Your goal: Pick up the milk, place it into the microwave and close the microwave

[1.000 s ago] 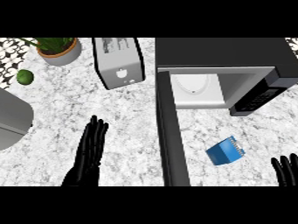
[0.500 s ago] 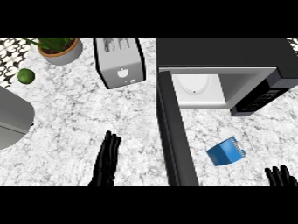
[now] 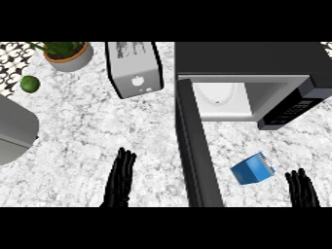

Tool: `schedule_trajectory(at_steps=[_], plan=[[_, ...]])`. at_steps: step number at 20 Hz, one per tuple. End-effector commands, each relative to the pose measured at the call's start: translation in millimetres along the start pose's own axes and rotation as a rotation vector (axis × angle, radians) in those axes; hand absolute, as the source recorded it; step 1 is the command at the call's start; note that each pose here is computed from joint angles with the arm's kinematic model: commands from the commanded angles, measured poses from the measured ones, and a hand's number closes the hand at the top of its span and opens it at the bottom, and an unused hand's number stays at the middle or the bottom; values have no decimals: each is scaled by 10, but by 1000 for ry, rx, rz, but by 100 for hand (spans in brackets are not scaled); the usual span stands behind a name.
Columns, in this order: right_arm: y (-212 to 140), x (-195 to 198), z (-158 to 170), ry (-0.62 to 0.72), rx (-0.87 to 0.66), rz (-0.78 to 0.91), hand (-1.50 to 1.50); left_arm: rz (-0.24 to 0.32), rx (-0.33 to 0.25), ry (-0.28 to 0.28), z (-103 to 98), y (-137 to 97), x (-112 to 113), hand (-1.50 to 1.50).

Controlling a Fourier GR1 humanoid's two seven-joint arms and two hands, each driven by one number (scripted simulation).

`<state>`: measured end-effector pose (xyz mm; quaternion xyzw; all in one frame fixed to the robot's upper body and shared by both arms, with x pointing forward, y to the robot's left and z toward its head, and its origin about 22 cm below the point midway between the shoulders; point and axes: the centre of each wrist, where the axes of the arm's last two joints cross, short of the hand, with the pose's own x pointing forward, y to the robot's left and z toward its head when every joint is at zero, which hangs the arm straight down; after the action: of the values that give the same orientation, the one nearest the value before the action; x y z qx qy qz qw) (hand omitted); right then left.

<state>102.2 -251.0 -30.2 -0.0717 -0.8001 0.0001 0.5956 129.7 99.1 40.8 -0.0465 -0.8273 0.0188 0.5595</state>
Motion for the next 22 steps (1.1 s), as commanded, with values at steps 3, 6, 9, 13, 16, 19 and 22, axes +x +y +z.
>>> schedule_trajectory(at_steps=[3, 6, 9, 13, 16, 19, 22], plan=[[40, -319, 42, 30, 4, 41, -150, 7, -15, 45, 165, 115, -67, -150], [-82, -505, -121, 21, -39, 59, -150, 31, -21, 71, 289, 221, -2, -150], [85, -662, -339, 31, -46, 98, -150, 47, -28, 59, 148, 362, 127, -150], [-13, -700, -508, 10, -50, 134, -150, 20, -14, 55, 291, 496, -120, -150], [-49, -956, -414, 24, -77, 140, -150, 30, -3, 49, 391, 753, -51, -150], [-104, -1065, -616, 11, -95, 152, -150, 37, -19, 54, 370, 637, -22, -150], [-183, -1194, -551, 7, -117, 148, 150, 18, -19, 62, 350, 719, -1, -150]])
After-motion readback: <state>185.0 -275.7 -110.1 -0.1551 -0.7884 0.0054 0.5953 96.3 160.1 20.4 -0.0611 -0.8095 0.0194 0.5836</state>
